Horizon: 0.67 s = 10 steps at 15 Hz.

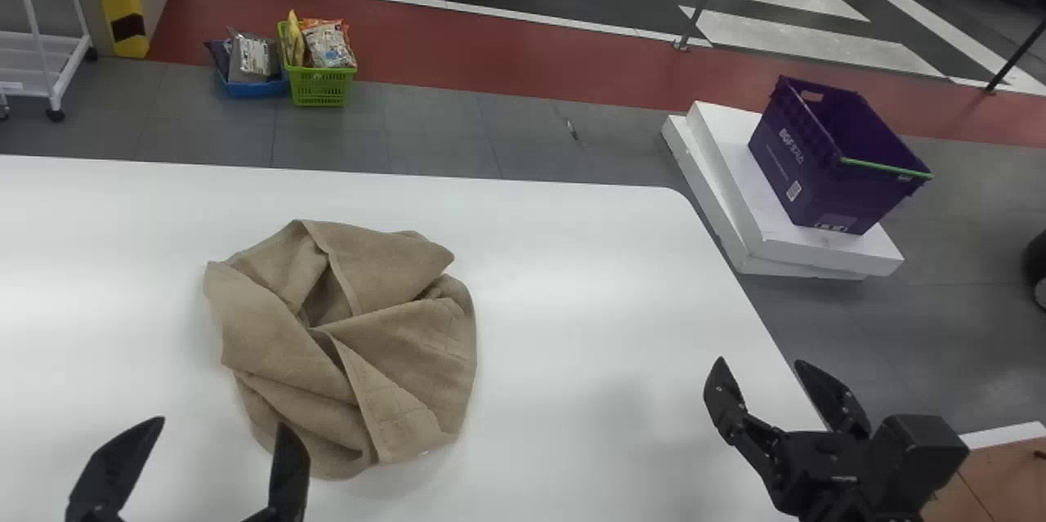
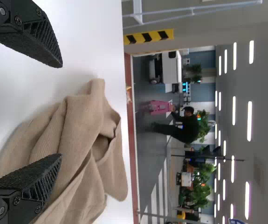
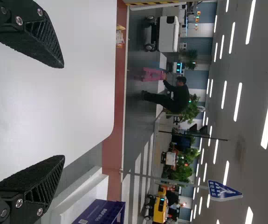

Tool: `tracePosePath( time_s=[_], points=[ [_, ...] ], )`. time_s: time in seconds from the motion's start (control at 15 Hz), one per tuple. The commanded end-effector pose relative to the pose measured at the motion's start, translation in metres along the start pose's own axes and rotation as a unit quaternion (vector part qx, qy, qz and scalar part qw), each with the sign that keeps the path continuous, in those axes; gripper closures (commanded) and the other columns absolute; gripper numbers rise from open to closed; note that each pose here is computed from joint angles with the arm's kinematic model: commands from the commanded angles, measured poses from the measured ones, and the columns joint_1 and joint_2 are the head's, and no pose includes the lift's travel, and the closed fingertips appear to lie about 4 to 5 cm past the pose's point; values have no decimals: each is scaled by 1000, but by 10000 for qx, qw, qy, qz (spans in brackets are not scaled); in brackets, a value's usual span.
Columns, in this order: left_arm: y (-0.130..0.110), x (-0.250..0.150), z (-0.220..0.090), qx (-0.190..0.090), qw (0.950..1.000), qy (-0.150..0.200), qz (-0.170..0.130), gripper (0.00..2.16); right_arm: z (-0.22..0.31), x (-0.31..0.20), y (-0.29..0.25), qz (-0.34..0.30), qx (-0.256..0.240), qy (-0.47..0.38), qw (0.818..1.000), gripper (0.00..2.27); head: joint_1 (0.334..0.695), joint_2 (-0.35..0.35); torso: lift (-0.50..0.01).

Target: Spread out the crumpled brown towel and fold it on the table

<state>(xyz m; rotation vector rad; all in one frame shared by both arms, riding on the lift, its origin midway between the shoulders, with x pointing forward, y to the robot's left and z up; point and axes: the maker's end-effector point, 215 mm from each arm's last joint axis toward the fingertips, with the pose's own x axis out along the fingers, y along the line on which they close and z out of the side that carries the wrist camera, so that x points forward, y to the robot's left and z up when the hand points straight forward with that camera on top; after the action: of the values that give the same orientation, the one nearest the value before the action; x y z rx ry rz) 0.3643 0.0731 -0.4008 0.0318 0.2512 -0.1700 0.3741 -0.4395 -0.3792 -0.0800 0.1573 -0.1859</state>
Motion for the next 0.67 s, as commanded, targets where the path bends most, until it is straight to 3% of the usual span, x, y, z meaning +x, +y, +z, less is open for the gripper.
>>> tracePosePath(
  time_s=[0.0, 0.2, 0.47, 0.6],
  points=[
    [-21, -14, 1, -158, 9989, 325, -287, 154, 0, 2, 5, 34, 34, -6, 10000, 130, 695, -350, -127],
    [-52, -21, -13, -353, 9922, 840, -846, 154, -1, 2, 8, 79, 40, -28, 10000, 130, 695, -350, -127],
    [-96, -6, -7, -484, 9816, 1047, -1520, 157, -3, 1, 11, 153, 60, -57, 9998, 130, 695, -350, -127],
    [-108, 6, -5, -464, 9785, 1126, -1664, 157, -3, 2, 15, 186, 81, -83, 9998, 144, 695, -350, -127]
  ],
)
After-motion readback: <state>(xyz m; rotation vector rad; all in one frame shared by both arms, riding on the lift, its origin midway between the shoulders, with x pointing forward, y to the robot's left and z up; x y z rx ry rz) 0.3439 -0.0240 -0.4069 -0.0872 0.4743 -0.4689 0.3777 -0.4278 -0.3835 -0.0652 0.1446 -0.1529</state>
